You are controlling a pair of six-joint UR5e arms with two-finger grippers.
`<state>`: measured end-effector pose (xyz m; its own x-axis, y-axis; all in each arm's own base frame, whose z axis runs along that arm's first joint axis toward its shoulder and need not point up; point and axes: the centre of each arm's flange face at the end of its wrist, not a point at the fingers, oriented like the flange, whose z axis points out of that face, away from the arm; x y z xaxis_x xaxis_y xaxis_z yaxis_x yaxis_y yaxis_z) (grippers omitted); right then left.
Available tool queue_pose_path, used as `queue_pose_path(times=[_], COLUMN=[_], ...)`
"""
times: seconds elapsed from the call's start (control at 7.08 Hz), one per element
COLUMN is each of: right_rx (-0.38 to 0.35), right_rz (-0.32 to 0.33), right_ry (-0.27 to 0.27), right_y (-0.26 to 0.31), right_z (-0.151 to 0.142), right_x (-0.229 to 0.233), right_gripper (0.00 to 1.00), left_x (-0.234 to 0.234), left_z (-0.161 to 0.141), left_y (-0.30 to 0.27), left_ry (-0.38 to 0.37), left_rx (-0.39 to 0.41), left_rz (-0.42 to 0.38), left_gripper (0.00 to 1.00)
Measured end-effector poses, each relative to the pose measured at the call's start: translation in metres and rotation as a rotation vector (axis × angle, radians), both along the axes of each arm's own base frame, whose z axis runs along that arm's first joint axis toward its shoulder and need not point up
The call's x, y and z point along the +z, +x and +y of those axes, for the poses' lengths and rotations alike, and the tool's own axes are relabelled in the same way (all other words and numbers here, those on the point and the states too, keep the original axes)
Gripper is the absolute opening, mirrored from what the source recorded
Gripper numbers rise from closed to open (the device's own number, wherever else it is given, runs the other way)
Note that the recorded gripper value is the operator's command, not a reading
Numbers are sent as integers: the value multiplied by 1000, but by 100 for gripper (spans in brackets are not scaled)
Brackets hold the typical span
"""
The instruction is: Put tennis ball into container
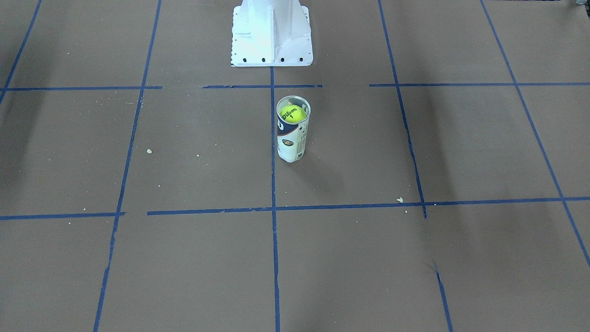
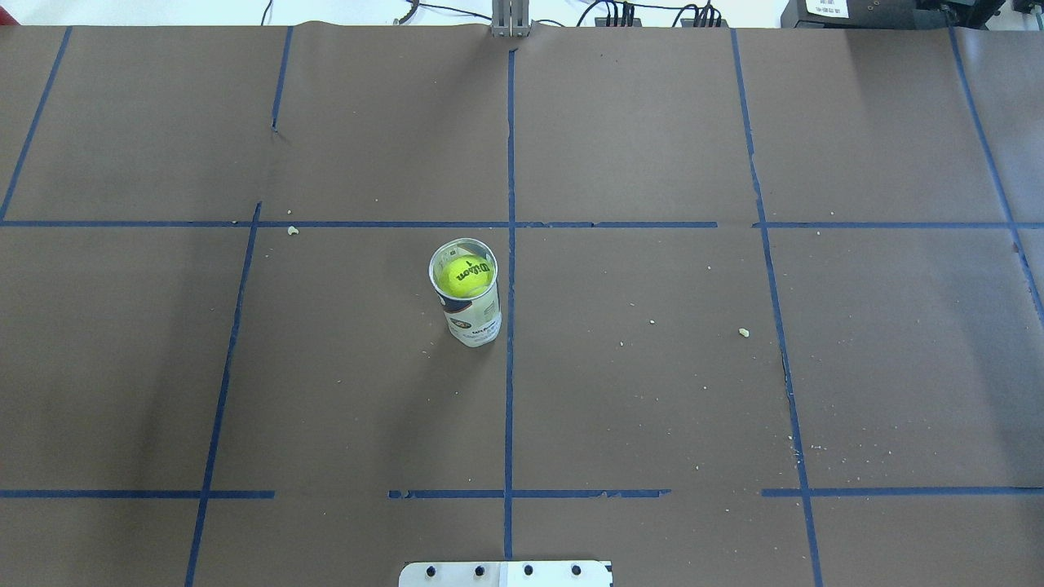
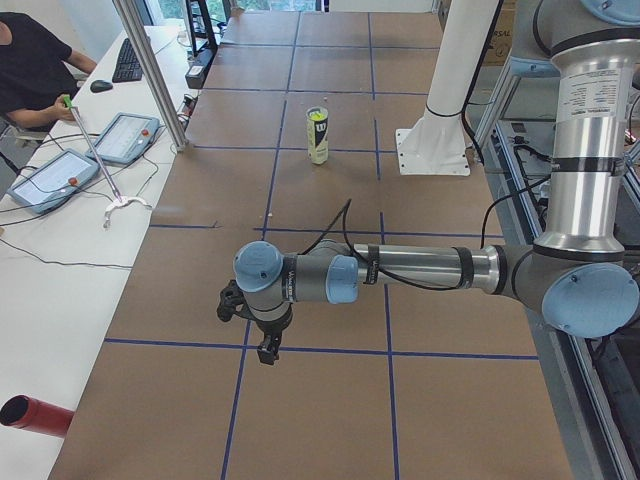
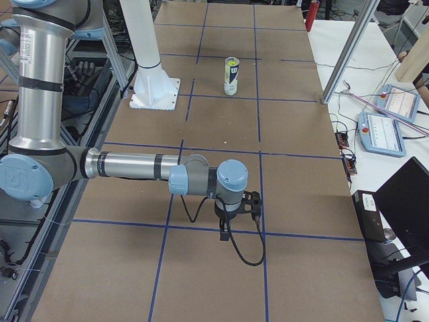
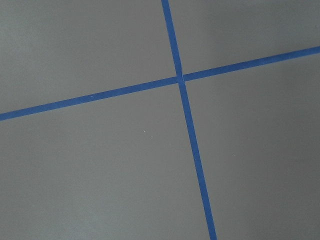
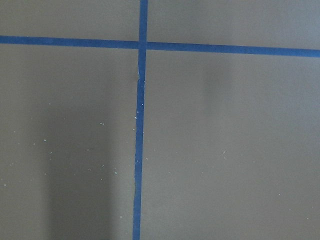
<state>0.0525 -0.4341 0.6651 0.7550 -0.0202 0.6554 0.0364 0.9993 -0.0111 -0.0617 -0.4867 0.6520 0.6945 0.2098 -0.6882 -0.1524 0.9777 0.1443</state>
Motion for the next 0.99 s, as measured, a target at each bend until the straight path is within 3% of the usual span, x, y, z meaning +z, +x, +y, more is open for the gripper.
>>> queue_pose_path(times=[0.99], right_rx=[0], right_rz=[0], right_ry=[0], right_y=[0], right_z=[0], right_x=[0], right_gripper=[100], left_x=[1], left_z=[-2], left_y=[0], left_ry=[-3], left_rx=[-1], left_rz=[1], left_gripper=[100])
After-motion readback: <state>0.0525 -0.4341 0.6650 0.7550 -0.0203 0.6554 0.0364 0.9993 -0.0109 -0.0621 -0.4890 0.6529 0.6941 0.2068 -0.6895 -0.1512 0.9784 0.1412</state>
